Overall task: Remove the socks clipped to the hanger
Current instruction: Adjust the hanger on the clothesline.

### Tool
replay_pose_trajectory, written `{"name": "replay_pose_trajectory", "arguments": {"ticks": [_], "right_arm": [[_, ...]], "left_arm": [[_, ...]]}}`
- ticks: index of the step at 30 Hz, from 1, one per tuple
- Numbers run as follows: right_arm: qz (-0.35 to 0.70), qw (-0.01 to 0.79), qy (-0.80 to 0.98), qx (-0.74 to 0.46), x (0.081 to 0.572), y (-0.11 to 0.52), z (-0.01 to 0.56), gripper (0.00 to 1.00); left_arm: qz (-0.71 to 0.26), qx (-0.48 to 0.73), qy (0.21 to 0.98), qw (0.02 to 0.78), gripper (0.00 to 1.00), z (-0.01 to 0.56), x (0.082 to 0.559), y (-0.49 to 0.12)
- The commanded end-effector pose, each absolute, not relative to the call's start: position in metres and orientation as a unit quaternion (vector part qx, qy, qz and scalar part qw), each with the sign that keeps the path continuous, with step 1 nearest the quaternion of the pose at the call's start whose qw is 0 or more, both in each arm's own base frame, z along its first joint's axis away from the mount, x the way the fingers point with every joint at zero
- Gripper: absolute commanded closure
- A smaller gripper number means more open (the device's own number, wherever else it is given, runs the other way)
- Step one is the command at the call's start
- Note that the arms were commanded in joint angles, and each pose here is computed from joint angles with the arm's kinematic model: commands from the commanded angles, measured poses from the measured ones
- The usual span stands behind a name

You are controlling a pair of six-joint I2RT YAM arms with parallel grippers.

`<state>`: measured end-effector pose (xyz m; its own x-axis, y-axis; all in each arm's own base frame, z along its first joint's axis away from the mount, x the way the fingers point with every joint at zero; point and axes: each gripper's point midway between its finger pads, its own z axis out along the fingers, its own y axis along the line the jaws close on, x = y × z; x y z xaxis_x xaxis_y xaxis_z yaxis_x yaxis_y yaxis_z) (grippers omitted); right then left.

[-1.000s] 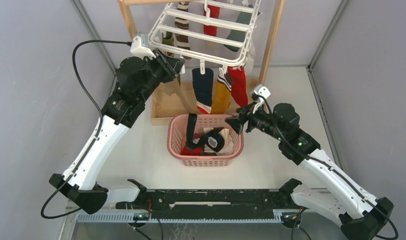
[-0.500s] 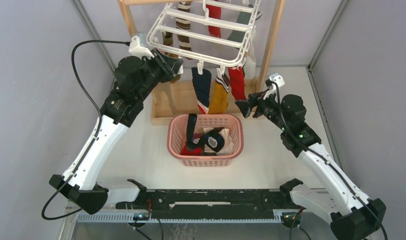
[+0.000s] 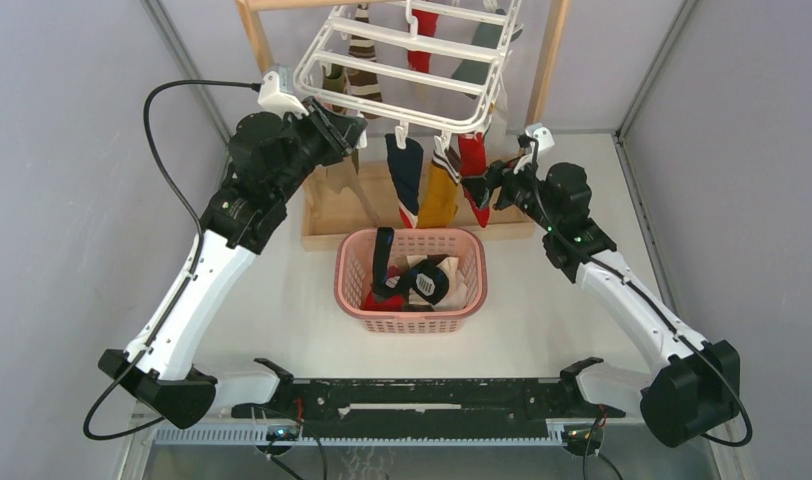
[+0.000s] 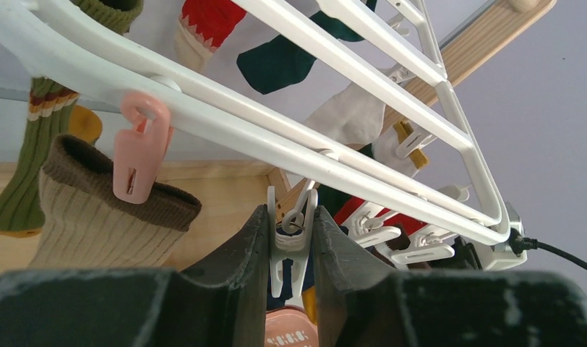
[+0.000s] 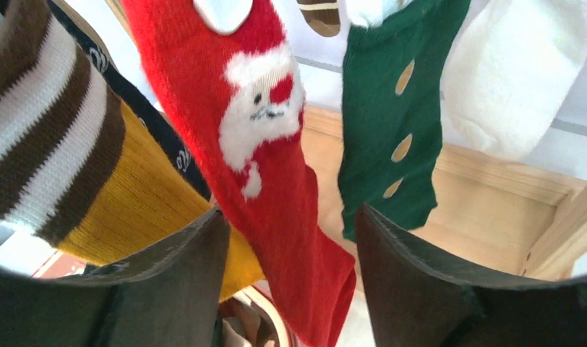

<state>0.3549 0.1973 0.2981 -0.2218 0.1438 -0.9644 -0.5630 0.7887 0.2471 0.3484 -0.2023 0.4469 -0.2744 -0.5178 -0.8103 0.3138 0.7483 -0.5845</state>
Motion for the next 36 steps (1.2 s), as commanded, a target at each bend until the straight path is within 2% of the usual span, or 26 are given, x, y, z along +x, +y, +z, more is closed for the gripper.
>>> {"name": "replay_pose_trajectory", "arguments": {"ticks": [1, 3, 5, 6, 7, 12, 20, 36], "right_arm": [[0.312, 0.654, 0.673, -0.147, 0.363, 0.199, 0.349, 0.34], [0.318, 0.652, 0.672, -0.144, 0.366, 0.198, 0.35, 0.49], [0.324, 0.647, 0.675, -0.145, 0.368, 0.199, 0.348, 0.74], [0.324, 0.646, 0.676, -0.145, 0.368, 0.199, 0.348, 0.81], [0.324, 0.645, 0.677, -0.144, 0.368, 0.199, 0.348, 0.83], [0.323, 0.638, 0.684, -0.143, 0.364, 0.198, 0.345, 0.87], [0.317, 0.641, 0.684, -0.144, 0.348, 0.191, 0.351, 1.0], [0.322, 0.647, 0.668, -0.18, 0.306, 0.206, 0.362, 1.0]], "left_arm": [[-0.323, -0.062, 0.745, 0.581, 0.79, 0.428, 0.34, -0.193], [-0.324, -0.059, 0.745, 0.58, 0.64, 0.428, 0.34, -0.194], [-0.322, -0.058, 0.748, 0.578, 0.54, 0.426, 0.339, -0.193], [-0.321, -0.058, 0.748, 0.578, 0.5, 0.426, 0.339, -0.193], [-0.321, -0.057, 0.748, 0.578, 0.47, 0.426, 0.338, -0.193], [-0.32, -0.055, 0.749, 0.577, 0.43, 0.426, 0.332, -0.19], [-0.322, -0.054, 0.75, 0.576, 0.42, 0.422, 0.315, -0.182], [-0.33, -0.047, 0.751, 0.57, 0.43, 0.415, 0.293, -0.179]]}}
